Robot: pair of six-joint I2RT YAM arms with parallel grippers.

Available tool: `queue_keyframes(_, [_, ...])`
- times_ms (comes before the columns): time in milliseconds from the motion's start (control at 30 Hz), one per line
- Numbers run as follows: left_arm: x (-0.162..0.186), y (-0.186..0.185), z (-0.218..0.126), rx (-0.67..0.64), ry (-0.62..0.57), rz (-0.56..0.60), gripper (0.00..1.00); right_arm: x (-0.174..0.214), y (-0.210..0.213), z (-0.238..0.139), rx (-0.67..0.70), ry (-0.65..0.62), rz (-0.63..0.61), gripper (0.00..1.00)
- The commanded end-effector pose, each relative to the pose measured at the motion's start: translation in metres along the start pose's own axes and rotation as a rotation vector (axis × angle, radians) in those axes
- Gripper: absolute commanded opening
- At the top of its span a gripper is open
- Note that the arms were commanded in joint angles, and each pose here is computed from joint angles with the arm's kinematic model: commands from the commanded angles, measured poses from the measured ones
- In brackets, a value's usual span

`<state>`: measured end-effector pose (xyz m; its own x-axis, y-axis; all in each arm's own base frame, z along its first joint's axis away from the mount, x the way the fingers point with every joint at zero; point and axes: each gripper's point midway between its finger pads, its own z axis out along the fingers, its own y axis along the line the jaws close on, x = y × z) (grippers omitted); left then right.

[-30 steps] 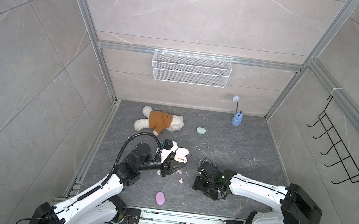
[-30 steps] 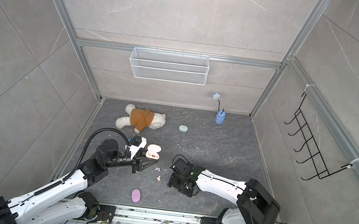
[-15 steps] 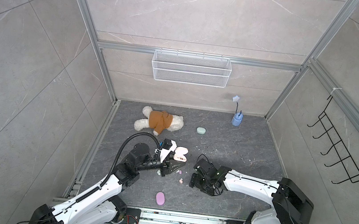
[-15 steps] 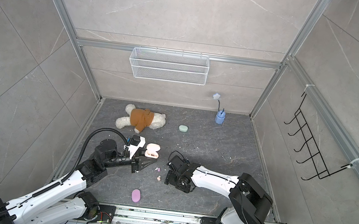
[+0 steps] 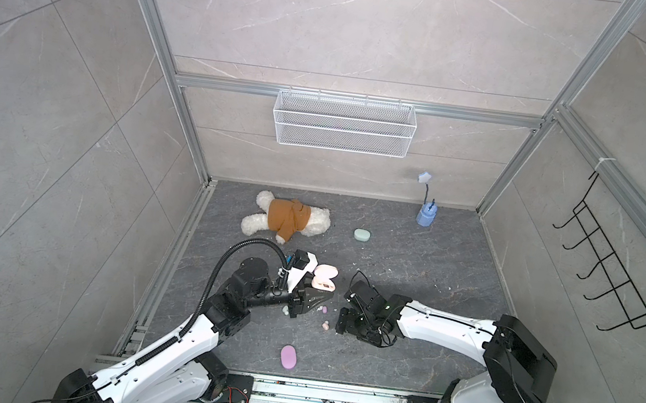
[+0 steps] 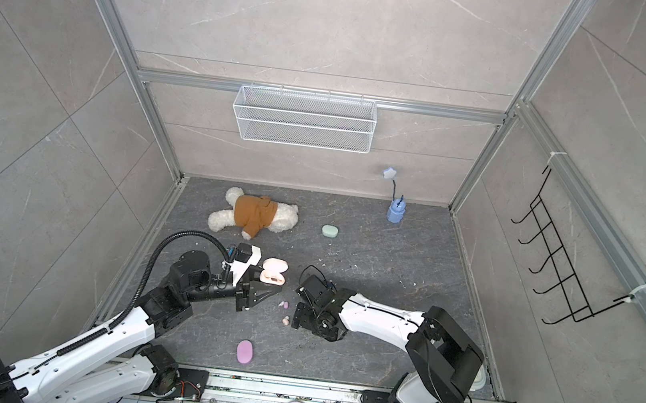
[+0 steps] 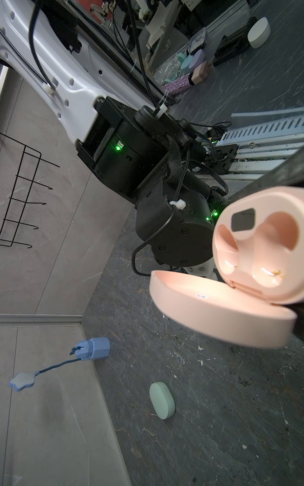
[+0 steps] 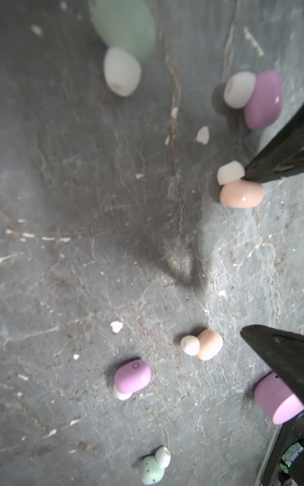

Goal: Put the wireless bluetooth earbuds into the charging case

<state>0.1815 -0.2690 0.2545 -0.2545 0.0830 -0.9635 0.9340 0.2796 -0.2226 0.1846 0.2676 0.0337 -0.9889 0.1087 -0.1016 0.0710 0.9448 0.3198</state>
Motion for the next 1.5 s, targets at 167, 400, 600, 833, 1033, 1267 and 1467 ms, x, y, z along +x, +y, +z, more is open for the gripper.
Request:
queue_keyframes(167, [-0.011,0.000,-0.004,-0.012,-0.037,0.034,0.19,0.000,0.019,0.007,-0.045,0.051,-0.030,0.87])
queue_keyframes(400, [-0.012,0.000,-0.004,-0.015,-0.039,0.036,0.19,0.006,0.017,-0.004,-0.058,0.060,-0.024,0.86])
queue_keyframes(600, [-0.012,0.000,-0.007,-0.026,-0.035,0.032,0.19,-0.004,0.006,-0.024,0.018,0.020,-0.088,0.85])
queue_keyframes(833, [-0.008,-0.002,-0.017,-0.053,-0.039,0.013,0.19,-0.024,0.000,-0.020,0.032,0.007,-0.116,0.85])
queue_keyframes(1033, [-0.006,-0.006,-0.026,-0.074,-0.046,0.005,0.19,-0.038,0.006,-0.012,0.006,0.014,-0.153,0.85])
queue_keyframes(1267, [-0.007,-0.008,-0.031,-0.081,-0.049,0.009,0.19,-0.039,0.013,0.005,-0.005,0.051,-0.183,0.88])
queue_keyframes(1467, [-0.008,-0.010,-0.033,-0.083,-0.053,0.016,0.19,-0.030,0.011,0.016,-0.025,0.093,-0.167,0.88])
